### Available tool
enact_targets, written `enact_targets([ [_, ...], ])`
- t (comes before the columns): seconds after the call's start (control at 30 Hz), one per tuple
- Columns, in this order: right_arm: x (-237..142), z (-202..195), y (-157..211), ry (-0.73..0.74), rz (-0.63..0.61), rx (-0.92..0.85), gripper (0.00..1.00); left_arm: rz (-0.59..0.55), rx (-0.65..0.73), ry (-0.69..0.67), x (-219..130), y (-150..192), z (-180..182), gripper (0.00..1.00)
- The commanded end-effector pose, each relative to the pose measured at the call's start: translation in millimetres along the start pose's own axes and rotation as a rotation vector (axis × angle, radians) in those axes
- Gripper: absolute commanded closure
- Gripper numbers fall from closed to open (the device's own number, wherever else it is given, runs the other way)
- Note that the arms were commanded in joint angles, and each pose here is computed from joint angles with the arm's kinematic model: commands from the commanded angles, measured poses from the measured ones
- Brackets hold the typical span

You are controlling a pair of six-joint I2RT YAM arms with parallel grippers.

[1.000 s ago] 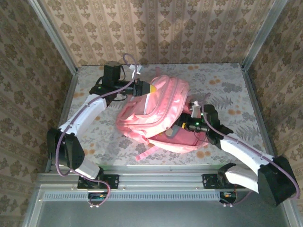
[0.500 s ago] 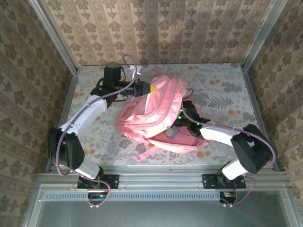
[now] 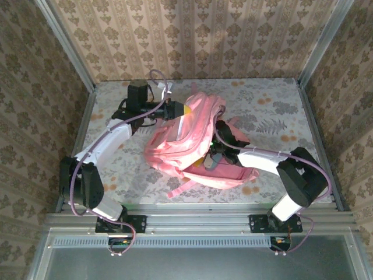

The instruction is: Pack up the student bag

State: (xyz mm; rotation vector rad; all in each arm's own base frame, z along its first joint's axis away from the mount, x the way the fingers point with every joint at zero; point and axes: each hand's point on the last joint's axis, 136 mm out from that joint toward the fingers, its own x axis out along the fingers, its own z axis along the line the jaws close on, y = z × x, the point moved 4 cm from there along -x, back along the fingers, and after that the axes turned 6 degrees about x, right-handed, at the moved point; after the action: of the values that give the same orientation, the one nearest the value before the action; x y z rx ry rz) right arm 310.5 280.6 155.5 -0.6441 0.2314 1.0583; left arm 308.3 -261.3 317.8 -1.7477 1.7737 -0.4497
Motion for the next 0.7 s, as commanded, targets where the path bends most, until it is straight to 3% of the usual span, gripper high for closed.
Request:
enact_targets([
  [0.0,-21.5,19.1,-0.2,-0.017,0.04,-0.129,0.0,-0.05,0.089,0.014,-9.8,-14.1,-10.7,1.0],
  [0.33,-80.2,13.2,4.9,-0.004,0.027,-0.189,0.0,-0.075,0.08,0.002,-28.2,-17.4,-9.3,1.0],
  [0.67,-135.0,-37.4,-1.0,0.128,-0.07,-0.11,0.0,-0.058,0.059,-0.044,-28.9,-9.9,-2.1,1.0],
])
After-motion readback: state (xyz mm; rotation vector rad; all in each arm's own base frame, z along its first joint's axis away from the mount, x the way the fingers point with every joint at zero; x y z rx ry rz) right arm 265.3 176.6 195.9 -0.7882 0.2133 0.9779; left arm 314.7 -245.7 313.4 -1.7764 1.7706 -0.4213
